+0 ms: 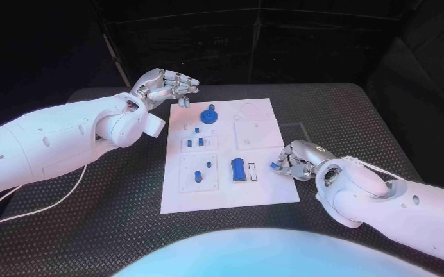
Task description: Assemble the parts on the task board
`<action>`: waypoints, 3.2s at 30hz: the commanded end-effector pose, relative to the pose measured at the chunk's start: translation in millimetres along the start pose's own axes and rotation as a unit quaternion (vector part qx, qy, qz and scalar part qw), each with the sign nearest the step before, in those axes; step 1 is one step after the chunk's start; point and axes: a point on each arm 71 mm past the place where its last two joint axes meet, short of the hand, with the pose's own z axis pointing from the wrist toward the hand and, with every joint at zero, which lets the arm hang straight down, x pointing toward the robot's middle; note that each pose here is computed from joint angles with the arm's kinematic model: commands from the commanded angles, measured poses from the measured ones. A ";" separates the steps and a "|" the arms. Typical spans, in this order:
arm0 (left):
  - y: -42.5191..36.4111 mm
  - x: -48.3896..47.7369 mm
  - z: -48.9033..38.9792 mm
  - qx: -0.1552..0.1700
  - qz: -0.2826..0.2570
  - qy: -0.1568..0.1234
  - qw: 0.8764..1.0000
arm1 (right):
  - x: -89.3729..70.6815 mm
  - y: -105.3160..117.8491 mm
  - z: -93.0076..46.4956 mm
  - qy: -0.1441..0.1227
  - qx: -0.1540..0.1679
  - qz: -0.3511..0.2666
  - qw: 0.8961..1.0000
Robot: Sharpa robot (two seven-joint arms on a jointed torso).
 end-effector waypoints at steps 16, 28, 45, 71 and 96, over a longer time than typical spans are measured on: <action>-0.8 2.4 0.7 0.004 -0.004 0.006 1.000 | 0.8 22.6 -2.5 -0.014 -0.015 0.127 0.992; -1.1 3.4 0.7 0.003 -0.005 0.007 1.000 | 15.6 35.3 5.7 0.040 -0.005 0.138 0.990; -0.5 3.5 0.7 -0.002 -0.006 0.012 1.000 | 20.7 40.2 10.7 0.047 0.007 0.142 0.989; 0.6 3.5 1.1 -0.009 -0.007 0.015 1.000 | 23.6 39.9 14.7 0.056 0.006 0.115 0.992; 0.4 4.9 1.4 -0.008 -0.008 0.017 1.000 | 16.8 44.5 10.1 0.028 -0.032 0.129 0.991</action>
